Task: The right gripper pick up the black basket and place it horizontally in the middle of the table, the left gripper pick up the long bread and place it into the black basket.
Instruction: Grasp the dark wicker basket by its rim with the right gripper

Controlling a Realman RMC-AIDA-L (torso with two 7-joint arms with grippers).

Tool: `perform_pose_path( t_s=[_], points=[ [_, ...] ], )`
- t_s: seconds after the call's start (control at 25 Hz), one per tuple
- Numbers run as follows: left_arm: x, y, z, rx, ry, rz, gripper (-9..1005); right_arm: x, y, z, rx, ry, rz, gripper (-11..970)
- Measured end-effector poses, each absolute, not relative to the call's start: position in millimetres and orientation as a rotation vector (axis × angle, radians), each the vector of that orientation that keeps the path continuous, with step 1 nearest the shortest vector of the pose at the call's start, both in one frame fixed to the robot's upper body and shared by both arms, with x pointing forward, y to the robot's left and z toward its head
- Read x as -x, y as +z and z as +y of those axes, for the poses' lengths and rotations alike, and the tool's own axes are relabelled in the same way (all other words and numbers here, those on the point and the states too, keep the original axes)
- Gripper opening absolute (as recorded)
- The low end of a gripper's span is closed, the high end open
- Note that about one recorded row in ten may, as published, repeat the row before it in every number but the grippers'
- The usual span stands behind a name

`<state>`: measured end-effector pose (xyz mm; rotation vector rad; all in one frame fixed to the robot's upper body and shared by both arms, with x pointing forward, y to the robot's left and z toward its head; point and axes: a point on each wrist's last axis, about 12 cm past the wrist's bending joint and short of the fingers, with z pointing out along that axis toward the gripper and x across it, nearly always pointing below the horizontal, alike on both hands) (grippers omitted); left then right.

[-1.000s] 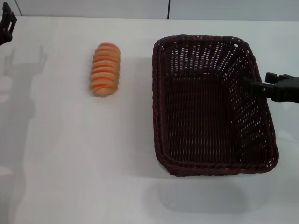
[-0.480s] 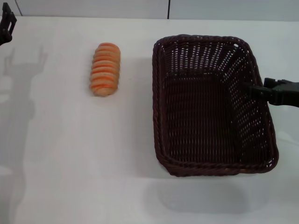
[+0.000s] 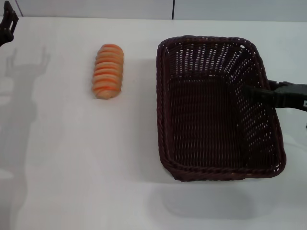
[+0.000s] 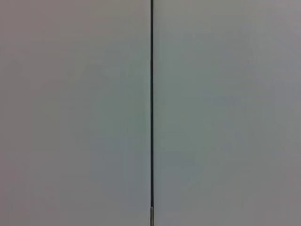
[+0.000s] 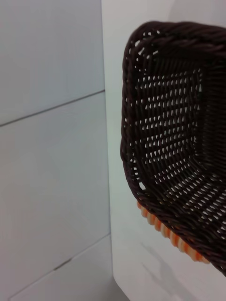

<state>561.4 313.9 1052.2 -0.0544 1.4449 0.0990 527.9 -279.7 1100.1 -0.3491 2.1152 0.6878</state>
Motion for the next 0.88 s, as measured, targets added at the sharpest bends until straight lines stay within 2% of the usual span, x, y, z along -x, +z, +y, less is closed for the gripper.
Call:
perform_pose_path(
  t_s=[0.48, 0.56, 0.88],
  points=[
    [-564.2, 1055.0, 312.0, 0.051, 0.092, 1.436, 818, -534.8, 1088.3, -276.4, 0.363, 0.700, 2.160, 828],
    [-565.4, 1055.8, 311.3, 0.050, 0.090, 1.434, 818, -537.2, 1085.3, -273.9, 0.411, 0.666, 2.178, 638],
    [-566.3, 1056.2, 310.6, 0.048, 0.088, 1.434, 818, -539.5, 1088.0, -270.0, 0.454, 0.649, 2.161, 468]
  ],
)
